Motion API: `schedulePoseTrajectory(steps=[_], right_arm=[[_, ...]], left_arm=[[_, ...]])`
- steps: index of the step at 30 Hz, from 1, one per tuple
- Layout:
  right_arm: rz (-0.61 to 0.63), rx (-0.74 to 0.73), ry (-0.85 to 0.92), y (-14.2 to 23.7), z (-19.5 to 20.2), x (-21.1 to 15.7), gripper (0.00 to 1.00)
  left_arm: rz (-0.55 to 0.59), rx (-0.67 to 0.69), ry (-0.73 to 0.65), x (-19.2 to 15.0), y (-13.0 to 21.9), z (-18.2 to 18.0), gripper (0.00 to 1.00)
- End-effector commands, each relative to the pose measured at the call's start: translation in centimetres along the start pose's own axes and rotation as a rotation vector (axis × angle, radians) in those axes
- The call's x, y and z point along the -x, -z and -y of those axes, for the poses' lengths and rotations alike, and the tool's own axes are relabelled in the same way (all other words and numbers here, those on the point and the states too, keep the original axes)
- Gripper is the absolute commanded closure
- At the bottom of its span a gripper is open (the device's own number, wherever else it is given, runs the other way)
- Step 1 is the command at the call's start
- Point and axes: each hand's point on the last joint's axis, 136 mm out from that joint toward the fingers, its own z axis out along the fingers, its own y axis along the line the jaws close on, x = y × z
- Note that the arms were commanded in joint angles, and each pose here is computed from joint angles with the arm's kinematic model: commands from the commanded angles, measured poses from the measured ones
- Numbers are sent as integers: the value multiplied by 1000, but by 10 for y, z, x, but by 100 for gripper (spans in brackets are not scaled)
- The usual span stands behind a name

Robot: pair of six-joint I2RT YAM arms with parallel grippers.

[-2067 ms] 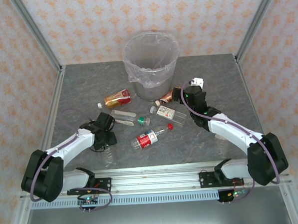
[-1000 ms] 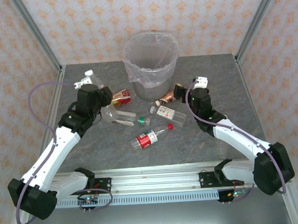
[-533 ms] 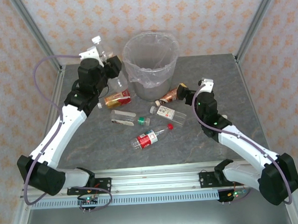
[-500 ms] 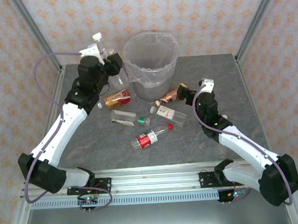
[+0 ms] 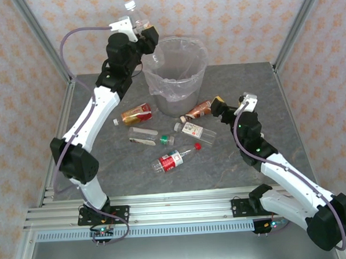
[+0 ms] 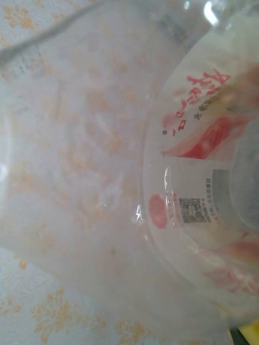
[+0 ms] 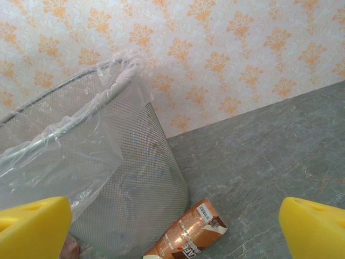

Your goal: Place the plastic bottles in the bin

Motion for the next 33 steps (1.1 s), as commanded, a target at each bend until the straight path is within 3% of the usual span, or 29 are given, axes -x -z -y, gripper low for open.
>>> schedulePoseTrajectory(steps=[1, 11, 23, 33], right_arm=[[1, -28, -16, 6, 8, -1, 1], [-24, -41, -15, 10, 15, -11, 1], [-40, -71, -4, 11, 22, -17, 1], [-46, -94, 1, 10, 26, -20, 1]], left_arm=[[4, -24, -57, 3, -10, 20, 44], [-396, 117, -274, -101, -37, -3, 43], [-528, 240, -306, -144, -38, -32, 40], [-606, 244, -305, -139, -9, -26, 40]])
